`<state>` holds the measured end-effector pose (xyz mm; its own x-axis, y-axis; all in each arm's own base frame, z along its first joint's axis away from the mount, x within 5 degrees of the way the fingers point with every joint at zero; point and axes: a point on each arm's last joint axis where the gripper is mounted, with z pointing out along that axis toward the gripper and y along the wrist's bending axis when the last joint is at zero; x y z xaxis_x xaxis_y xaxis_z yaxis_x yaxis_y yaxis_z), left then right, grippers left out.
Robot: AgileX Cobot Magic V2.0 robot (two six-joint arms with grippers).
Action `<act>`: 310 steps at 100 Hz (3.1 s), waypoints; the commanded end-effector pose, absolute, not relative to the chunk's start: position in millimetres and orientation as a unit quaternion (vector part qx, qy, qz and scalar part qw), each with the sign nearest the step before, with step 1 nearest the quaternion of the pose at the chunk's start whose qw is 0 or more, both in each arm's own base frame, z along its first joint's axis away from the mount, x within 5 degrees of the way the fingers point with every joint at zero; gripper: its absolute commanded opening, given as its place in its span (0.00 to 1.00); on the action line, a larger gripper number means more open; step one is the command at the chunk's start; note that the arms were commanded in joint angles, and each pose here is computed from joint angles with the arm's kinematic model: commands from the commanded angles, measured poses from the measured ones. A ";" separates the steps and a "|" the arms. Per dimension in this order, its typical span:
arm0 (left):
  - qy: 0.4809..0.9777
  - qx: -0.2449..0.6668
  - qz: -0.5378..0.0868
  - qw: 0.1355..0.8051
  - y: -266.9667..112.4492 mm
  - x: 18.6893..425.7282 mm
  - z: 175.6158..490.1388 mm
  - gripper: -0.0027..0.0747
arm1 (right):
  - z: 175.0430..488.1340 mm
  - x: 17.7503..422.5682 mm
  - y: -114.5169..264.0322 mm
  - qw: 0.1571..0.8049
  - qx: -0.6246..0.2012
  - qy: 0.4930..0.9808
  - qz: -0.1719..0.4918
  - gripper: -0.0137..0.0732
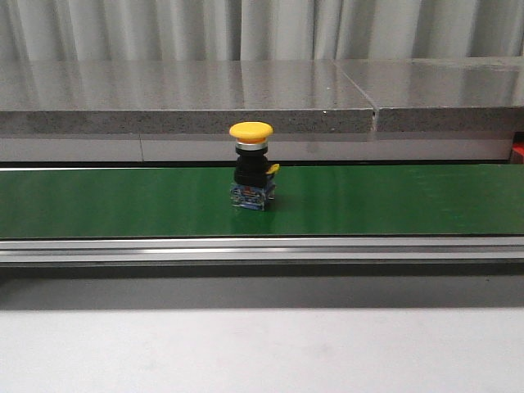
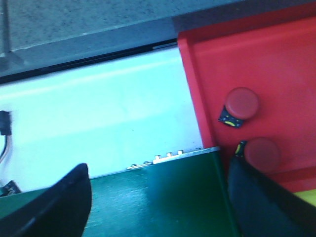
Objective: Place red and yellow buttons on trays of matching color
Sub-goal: 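Move the right gripper back over the yellow button on the belt, then grasp the yellow button with the right gripper and lift it, then lower the yellow button into the yellow tray and open the right gripper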
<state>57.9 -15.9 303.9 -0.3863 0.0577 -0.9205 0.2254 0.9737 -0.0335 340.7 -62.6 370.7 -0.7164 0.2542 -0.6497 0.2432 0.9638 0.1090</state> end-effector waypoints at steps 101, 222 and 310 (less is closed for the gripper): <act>0.804 0.078 -0.087 0.583 -16.8 60.2 317.5 0.01 | 404.4 266.7 56.8 0.362 -0.115 0.923 0.054 0.82; 0.804 0.078 -0.087 0.583 -16.8 60.2 317.5 0.01 | 299.6 335.3 137.5 0.263 -0.301 0.911 0.099 0.58; 0.804 0.078 -0.087 0.583 -16.8 60.2 317.5 0.01 | 334.0 249.6 24.4 0.352 -0.030 0.932 0.080 0.20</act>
<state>57.9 -15.9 303.9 -0.3863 0.0577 -0.9205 0.2254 0.9737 -0.0335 262.4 47.8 316.0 -0.8079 -0.0944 -0.5817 -0.2118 0.9676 0.1371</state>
